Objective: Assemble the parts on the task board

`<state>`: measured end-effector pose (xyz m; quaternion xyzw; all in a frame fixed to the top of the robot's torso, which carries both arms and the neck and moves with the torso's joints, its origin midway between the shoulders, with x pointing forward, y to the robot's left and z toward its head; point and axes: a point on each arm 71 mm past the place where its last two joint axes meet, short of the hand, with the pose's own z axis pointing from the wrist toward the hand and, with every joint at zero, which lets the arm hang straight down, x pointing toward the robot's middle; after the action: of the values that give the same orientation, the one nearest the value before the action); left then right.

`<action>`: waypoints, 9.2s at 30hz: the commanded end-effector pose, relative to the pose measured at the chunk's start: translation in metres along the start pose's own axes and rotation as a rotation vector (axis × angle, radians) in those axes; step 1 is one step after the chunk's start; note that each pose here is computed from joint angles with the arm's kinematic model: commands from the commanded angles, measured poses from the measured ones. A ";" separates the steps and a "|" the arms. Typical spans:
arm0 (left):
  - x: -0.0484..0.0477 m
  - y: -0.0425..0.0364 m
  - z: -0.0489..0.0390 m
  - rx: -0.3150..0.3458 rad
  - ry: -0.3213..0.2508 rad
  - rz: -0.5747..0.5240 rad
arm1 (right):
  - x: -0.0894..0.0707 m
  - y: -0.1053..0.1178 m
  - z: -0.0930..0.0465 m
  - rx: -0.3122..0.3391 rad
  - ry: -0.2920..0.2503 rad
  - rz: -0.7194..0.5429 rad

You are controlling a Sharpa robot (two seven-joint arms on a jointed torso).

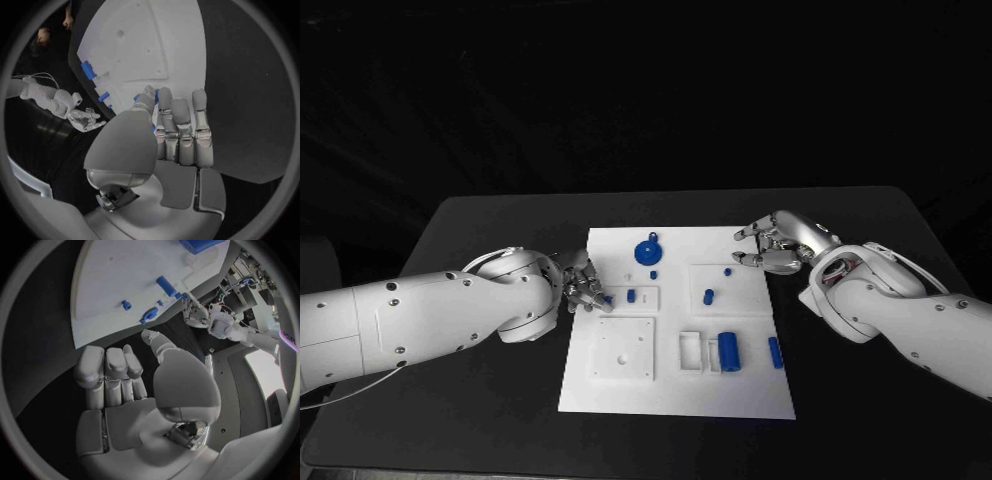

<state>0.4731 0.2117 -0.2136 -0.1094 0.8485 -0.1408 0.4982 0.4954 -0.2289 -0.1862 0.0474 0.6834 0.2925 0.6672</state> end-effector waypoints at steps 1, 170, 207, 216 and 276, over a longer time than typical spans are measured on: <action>0.0042 -0.0009 0.0001 0.007 0.025 0.012 | 0.001 0.002 0.000 -0.013 0.012 -0.005; 0.0011 -0.0171 -0.0011 0.270 0.523 -0.685 | 0.066 0.137 -0.009 -0.551 0.148 -0.236; 0.0011 -0.0190 -0.0005 0.258 0.519 -0.736 | 0.074 0.136 -0.012 -0.566 0.207 -0.256; 0.0015 -0.0200 -0.0008 0.260 0.525 -0.749 | 0.074 0.136 -0.012 -0.563 0.205 -0.258; -0.0220 0.0054 0.0045 0.234 0.243 -0.869 | 0.090 0.113 -0.017 -0.226 0.322 -0.124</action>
<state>0.4828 0.2208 -0.2048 -0.3585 0.7847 -0.4289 0.2680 0.4320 -0.0988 -0.2067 -0.1648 0.7012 0.3526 0.5974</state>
